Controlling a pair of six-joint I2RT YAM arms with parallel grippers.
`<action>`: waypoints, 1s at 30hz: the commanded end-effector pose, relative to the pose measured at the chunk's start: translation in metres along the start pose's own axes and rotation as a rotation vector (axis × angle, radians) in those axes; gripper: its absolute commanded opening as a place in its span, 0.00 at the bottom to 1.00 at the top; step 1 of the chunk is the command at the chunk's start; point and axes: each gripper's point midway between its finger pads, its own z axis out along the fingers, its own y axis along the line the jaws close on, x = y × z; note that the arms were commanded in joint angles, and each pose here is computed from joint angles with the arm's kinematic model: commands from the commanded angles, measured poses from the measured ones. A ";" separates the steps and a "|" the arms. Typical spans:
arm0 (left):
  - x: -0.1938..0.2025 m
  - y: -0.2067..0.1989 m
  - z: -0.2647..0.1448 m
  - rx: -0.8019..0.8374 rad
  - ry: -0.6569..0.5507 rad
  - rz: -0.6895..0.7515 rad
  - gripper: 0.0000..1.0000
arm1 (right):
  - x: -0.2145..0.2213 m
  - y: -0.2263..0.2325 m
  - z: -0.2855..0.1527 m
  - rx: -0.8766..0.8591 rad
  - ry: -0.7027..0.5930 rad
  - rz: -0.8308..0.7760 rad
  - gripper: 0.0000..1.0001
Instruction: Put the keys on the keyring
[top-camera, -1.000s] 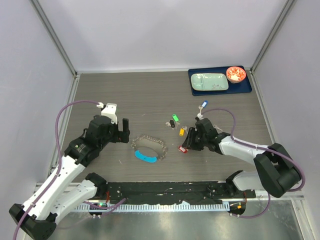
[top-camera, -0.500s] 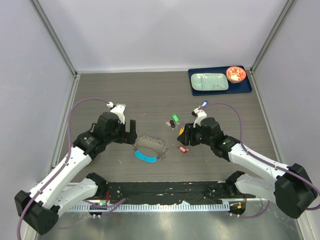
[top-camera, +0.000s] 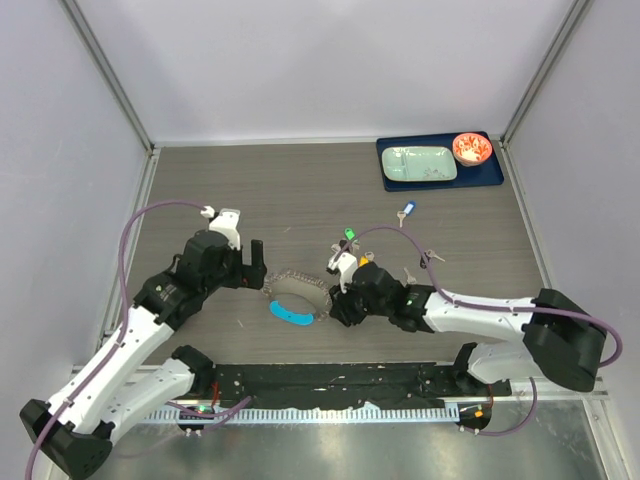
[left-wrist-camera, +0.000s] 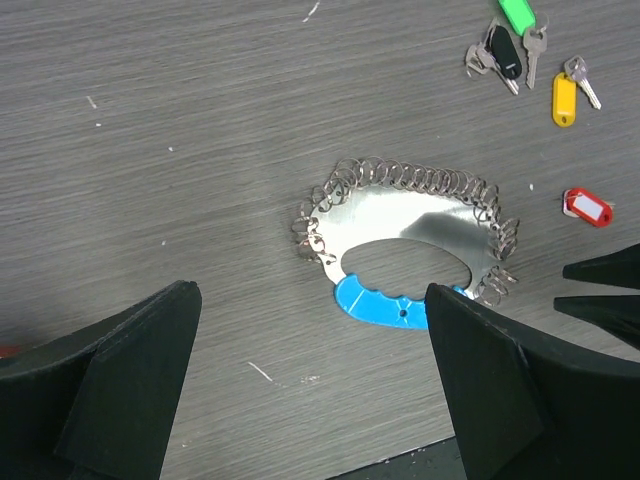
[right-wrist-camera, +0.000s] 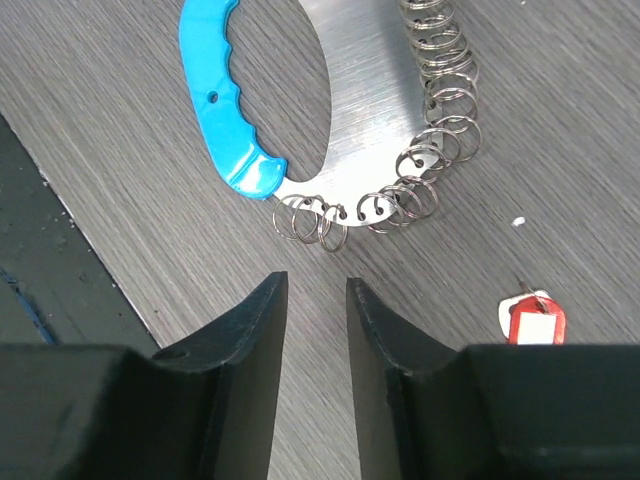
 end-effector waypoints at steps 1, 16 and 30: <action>-0.005 0.010 -0.008 -0.045 -0.044 -0.007 1.00 | -0.027 0.008 0.011 0.014 -0.080 -0.041 0.33; -0.007 0.009 -0.015 -0.010 -0.083 -0.022 1.00 | -0.020 0.000 0.040 0.119 -0.036 -0.098 0.27; -0.004 0.000 -0.013 0.046 -0.064 0.000 1.00 | -0.017 -0.001 0.041 0.156 -0.005 -0.144 0.04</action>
